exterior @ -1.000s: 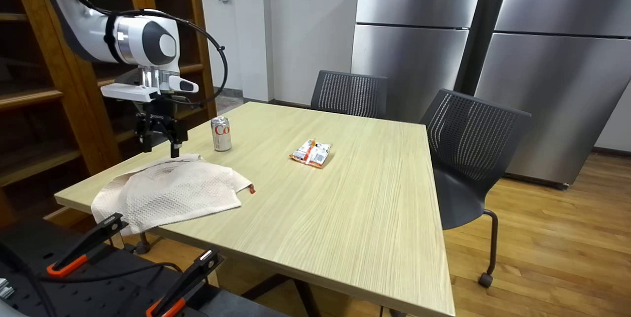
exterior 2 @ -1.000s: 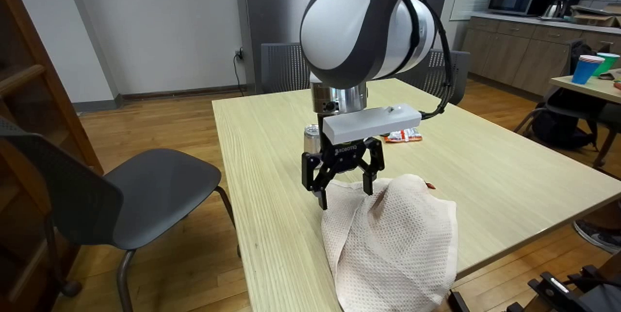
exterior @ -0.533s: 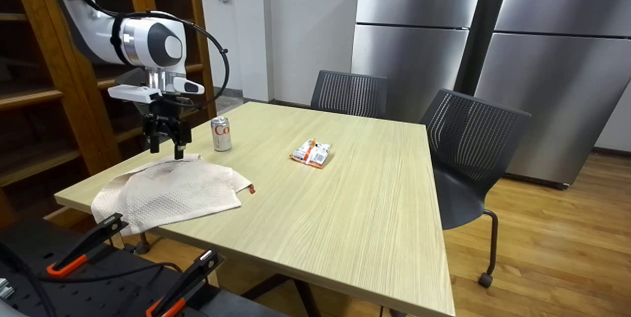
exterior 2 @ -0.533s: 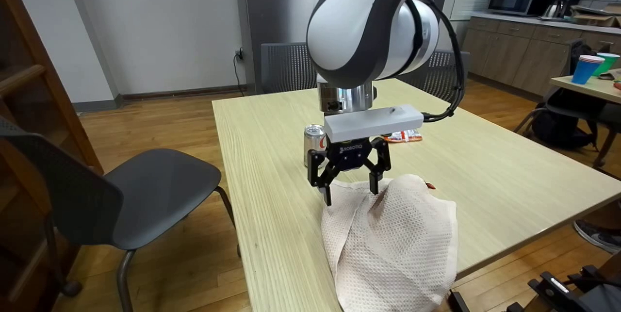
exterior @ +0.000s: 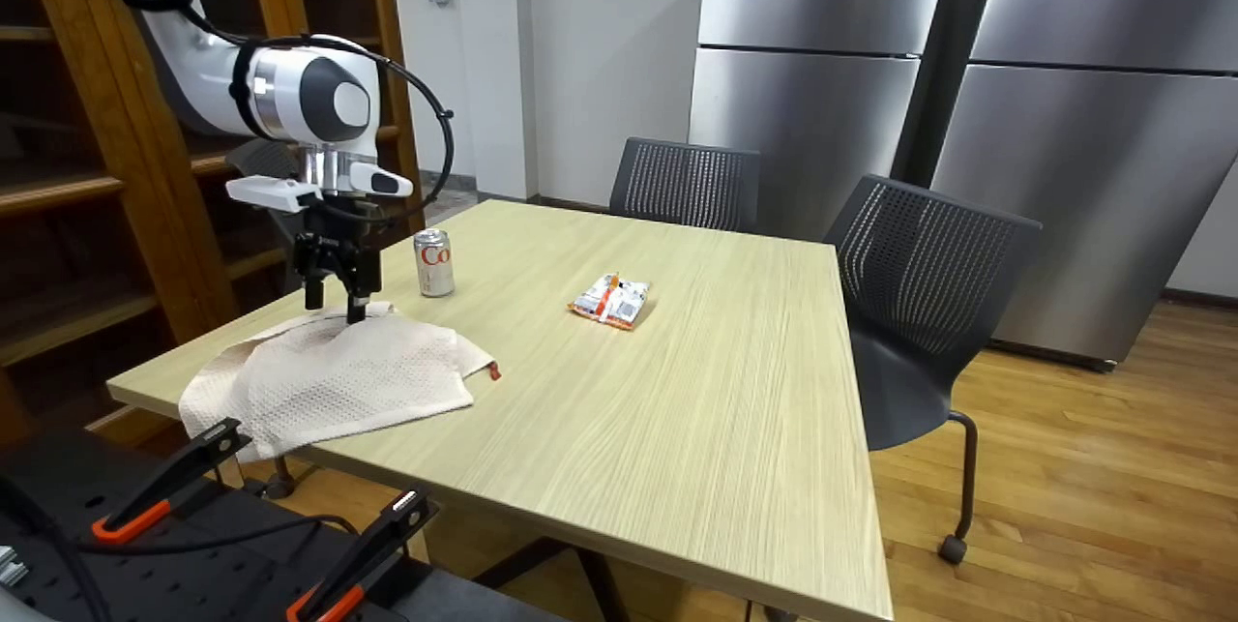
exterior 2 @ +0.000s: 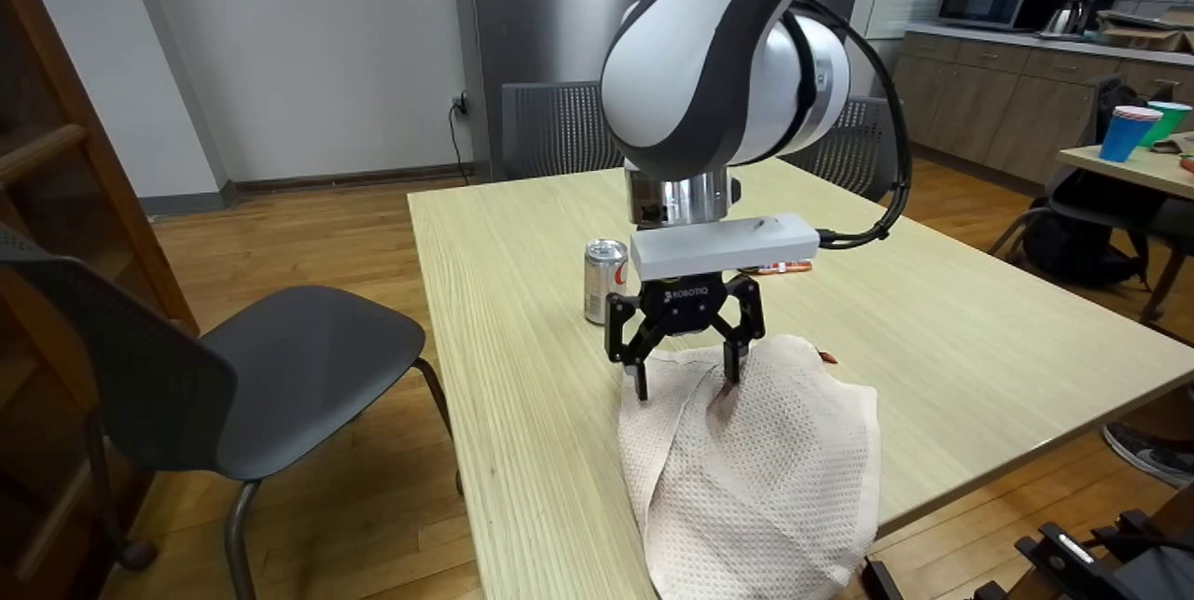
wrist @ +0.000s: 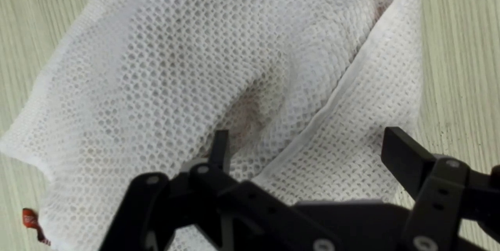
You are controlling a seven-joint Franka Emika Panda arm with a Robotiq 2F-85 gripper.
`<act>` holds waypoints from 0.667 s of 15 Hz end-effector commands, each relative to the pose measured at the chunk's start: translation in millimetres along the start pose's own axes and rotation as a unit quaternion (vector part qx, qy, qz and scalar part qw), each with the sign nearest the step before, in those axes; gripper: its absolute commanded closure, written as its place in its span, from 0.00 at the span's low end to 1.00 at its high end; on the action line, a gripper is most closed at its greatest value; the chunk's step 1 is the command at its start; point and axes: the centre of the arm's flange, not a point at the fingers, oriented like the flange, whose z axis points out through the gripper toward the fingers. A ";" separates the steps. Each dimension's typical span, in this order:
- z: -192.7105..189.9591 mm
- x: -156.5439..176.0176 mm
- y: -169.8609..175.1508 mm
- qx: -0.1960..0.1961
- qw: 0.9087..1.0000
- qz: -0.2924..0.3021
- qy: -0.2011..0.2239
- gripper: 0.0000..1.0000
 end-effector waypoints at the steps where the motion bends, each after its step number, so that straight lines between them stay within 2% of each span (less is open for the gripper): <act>1: 1.4 3.7 3.4 0.015 1.000 0.028 -0.004 0.00; 10: -1.9 6.1 7.6 0.019 0.999 0.041 0.001 0.00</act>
